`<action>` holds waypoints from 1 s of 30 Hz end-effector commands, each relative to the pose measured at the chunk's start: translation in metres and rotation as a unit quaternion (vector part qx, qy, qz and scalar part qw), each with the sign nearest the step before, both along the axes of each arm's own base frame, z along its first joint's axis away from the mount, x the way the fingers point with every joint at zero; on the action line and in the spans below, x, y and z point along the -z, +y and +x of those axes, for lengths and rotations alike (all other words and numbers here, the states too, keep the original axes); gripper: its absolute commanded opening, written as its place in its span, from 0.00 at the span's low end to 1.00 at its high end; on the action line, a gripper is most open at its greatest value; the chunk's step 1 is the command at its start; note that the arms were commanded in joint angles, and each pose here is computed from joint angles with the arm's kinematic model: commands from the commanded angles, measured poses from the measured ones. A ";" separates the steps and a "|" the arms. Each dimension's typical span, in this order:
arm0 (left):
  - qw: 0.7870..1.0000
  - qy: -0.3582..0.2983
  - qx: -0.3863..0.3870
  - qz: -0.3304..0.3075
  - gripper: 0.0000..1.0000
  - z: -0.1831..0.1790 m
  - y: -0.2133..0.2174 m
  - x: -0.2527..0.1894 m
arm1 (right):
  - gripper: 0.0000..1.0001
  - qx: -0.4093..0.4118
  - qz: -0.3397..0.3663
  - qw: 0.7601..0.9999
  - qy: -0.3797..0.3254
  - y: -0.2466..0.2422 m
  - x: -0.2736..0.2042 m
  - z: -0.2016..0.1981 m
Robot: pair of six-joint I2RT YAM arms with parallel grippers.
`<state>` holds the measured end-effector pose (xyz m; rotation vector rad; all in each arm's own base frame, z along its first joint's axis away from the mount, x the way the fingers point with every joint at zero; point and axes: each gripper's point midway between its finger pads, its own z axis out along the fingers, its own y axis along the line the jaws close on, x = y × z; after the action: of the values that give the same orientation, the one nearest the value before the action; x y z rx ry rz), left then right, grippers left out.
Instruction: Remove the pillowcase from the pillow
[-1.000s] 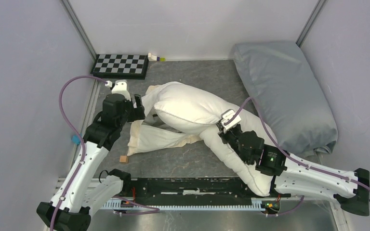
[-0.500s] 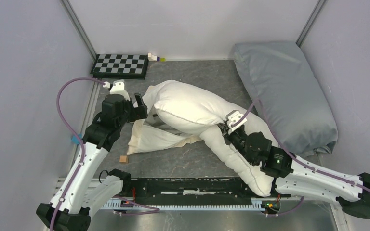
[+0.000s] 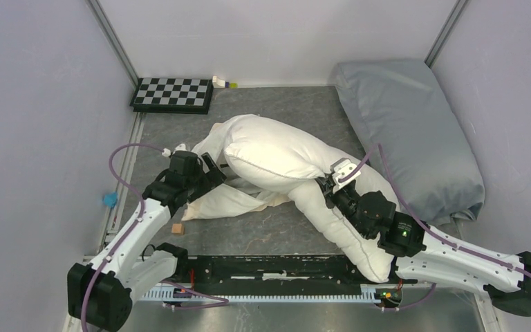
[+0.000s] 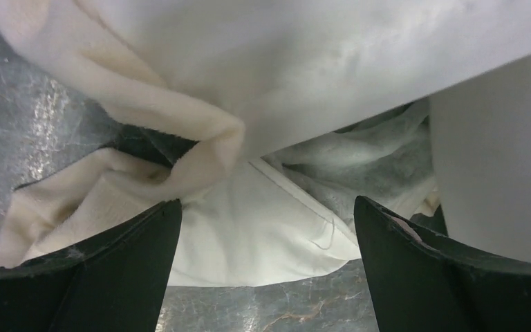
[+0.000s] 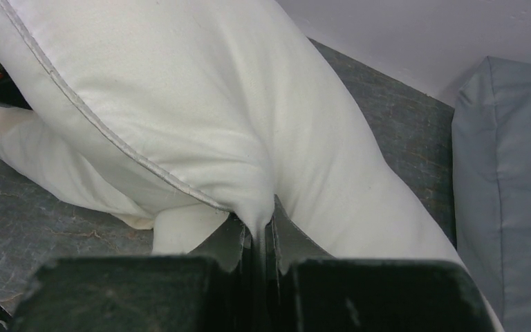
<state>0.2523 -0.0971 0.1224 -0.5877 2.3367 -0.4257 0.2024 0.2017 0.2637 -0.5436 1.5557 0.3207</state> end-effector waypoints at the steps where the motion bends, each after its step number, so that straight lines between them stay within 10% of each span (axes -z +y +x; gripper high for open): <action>1: 0.997 -0.016 -0.049 -0.056 1.00 0.018 -0.008 0.001 | 0.02 0.050 0.003 0.999 -0.005 -0.024 -0.005 0.006; 10: 0.980 0.078 -0.184 -0.011 0.88 0.022 0.022 0.072 | 0.01 0.052 0.019 0.998 -0.010 -0.032 -0.016 0.003; 19: 0.930 0.103 -0.344 -0.079 0.04 0.021 0.079 0.111 | 0.00 0.122 0.063 0.990 -0.043 -0.081 -0.056 0.001; 30: 0.861 0.022 -0.505 -0.054 0.02 -0.010 0.157 0.094 | 0.00 0.251 0.191 0.946 -0.075 -0.173 -0.098 -0.013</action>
<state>0.2582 0.0314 0.0217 -1.6566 1.8955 -0.1634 0.1919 0.0964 0.3408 -0.1632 1.4148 0.2769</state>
